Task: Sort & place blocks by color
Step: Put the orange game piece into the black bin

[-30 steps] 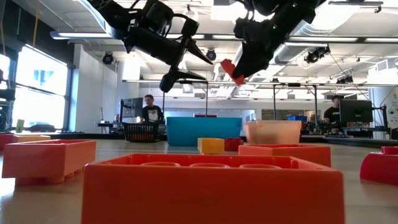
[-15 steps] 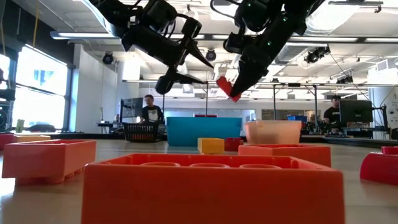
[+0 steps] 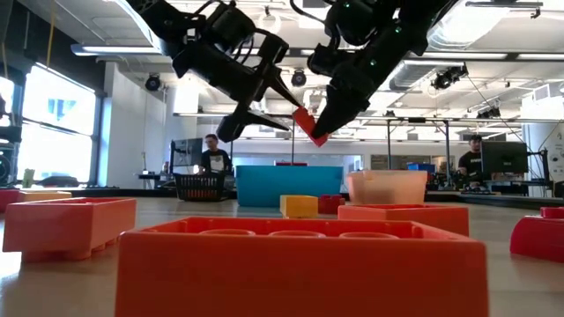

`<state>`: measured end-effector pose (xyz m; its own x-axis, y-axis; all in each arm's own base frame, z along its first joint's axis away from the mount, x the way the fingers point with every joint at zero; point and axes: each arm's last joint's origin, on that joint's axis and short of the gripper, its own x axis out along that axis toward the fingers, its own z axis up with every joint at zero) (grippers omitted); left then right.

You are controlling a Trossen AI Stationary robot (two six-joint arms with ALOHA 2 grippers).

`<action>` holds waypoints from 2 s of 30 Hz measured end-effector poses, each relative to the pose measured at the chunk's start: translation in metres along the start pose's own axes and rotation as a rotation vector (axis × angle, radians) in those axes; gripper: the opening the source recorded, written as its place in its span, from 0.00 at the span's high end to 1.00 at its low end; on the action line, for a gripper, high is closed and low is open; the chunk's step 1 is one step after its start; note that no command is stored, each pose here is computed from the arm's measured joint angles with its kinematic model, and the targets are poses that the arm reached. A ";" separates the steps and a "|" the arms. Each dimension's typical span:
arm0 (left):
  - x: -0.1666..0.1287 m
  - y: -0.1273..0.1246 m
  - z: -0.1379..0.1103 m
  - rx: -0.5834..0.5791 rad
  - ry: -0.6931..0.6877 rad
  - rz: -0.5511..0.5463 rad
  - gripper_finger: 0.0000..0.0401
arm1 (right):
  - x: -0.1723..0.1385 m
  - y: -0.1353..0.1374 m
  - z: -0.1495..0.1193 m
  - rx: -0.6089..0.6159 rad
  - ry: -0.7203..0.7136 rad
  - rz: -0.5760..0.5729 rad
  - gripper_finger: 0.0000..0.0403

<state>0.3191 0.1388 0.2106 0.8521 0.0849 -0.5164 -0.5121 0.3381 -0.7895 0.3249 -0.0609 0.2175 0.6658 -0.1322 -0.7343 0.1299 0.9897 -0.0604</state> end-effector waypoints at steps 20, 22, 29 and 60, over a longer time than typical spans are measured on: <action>0.001 -0.005 -0.002 0.033 -0.019 -0.017 0.53 | -0.003 -0.003 0.033 0.052 -0.054 -0.016 0.72; 0.001 -0.005 -0.001 0.041 -0.029 -0.016 0.53 | -0.004 -0.003 0.040 0.036 -0.045 -0.028 0.72; 0.001 -0.003 -0.001 0.075 -0.049 0.011 0.57 | 0.010 -0.003 0.042 0.021 0.085 -0.043 0.72; -0.005 0.010 0.014 0.252 -0.071 0.073 0.79 | 0.014 -0.006 0.044 0.023 0.114 -0.185 0.45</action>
<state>0.3109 0.1551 0.2098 0.8239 0.1804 -0.5372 -0.5372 0.5504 -0.6391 0.3654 -0.0710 0.2377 0.5417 -0.3027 -0.7842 0.2597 0.9475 -0.1863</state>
